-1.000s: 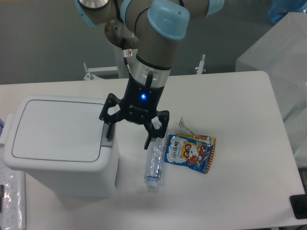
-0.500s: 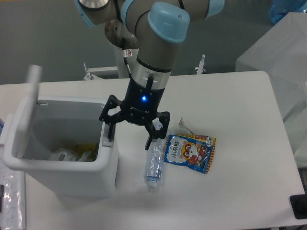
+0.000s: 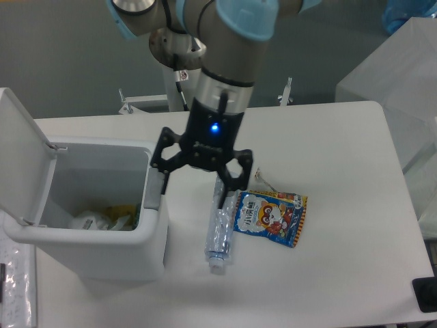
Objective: Open the trash can
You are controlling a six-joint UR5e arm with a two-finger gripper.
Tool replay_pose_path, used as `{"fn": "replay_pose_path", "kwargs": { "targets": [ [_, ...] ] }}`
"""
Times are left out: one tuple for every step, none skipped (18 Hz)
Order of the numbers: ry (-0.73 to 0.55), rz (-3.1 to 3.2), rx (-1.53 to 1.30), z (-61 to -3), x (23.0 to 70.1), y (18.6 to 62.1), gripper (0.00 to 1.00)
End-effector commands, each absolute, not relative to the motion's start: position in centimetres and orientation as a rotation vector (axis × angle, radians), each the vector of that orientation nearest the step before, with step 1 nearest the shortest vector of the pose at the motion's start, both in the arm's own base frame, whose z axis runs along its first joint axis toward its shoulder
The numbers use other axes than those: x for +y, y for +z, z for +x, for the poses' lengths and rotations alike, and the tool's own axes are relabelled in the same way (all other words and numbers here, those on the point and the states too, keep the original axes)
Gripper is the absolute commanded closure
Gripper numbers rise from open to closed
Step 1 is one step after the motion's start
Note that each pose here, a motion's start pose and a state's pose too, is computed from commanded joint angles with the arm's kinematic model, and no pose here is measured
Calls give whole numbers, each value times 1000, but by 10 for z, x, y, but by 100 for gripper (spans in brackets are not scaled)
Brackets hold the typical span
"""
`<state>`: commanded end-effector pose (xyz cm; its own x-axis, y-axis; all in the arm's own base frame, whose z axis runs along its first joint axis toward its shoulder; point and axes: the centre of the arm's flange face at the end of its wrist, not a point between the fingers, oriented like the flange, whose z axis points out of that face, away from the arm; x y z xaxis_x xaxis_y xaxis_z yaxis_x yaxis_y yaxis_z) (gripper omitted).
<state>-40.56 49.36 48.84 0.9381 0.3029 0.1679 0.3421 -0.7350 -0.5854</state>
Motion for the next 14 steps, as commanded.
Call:
{"fn": "replay_pose_path", "kwargs": {
  "targets": [
    [-59, -2449, -462, -428, 485, 475, 0],
    [-47, -2463, -448, -446, 479, 459, 0],
    [-20, -2495, -431, -464, 472, 443, 0],
    [21, -2539, -420, -478, 463, 429, 0],
    [69, -2586, -399, -487, 456, 418, 0],
    [107, -2639, -369, -493, 455, 405, 0],
    [141, -2682, -333, -500, 452, 395, 0],
    [173, -2715, -297, -507, 445, 390, 0],
    [196, -2735, -257, -511, 441, 388, 0],
    [209, -2747, -200, -514, 439, 386, 0],
    [214, -2761, -135, -517, 439, 380, 0],
    [220, -2785, -69, -521, 441, 374, 0],
    [236, -2832, -21, -525, 439, 361, 0],
    [262, -2890, 16, -530, 436, 351, 0]
  ]
}}
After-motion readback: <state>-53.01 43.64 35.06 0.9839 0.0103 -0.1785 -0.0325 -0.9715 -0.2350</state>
